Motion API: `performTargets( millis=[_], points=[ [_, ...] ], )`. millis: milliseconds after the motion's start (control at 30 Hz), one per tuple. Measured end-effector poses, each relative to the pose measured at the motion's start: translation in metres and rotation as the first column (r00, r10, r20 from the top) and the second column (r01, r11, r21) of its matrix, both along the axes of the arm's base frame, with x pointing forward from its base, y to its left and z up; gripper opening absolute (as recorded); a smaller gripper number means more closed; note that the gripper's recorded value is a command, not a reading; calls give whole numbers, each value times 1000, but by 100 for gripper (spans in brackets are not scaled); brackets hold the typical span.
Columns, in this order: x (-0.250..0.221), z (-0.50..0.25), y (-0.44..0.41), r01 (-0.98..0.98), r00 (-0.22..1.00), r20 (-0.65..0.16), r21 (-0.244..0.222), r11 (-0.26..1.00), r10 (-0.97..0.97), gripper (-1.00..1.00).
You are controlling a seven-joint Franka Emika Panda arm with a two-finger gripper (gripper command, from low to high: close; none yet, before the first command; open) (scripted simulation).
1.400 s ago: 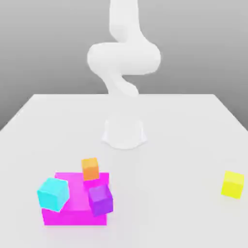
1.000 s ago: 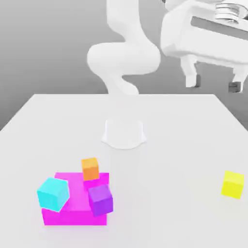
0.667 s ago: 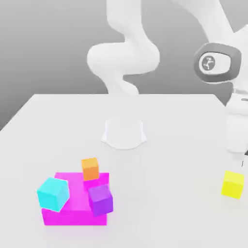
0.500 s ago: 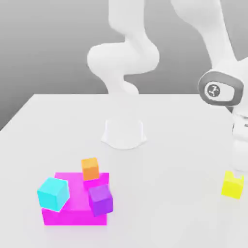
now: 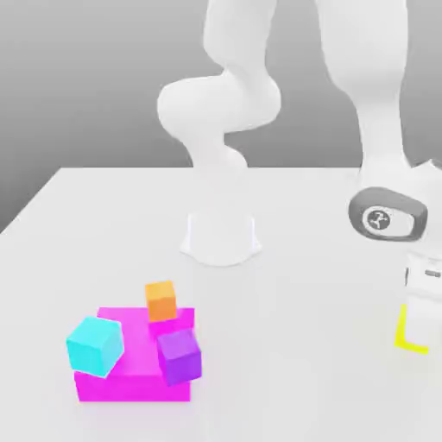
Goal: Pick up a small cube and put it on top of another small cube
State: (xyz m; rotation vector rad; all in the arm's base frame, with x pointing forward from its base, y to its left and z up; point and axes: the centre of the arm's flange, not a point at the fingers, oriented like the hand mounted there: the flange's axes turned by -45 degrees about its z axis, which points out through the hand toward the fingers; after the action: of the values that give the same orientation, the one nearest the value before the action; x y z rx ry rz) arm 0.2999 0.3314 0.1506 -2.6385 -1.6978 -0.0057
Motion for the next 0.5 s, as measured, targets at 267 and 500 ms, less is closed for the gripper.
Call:
performTargets(
  millis=[267, 500],
  points=[
    [32, 58, -60, 234, 972, 30, -56, 971, -232, -100],
    [74, 98, -229, 800, 600, 110, -88, 594, -792, -100]
  ],
)
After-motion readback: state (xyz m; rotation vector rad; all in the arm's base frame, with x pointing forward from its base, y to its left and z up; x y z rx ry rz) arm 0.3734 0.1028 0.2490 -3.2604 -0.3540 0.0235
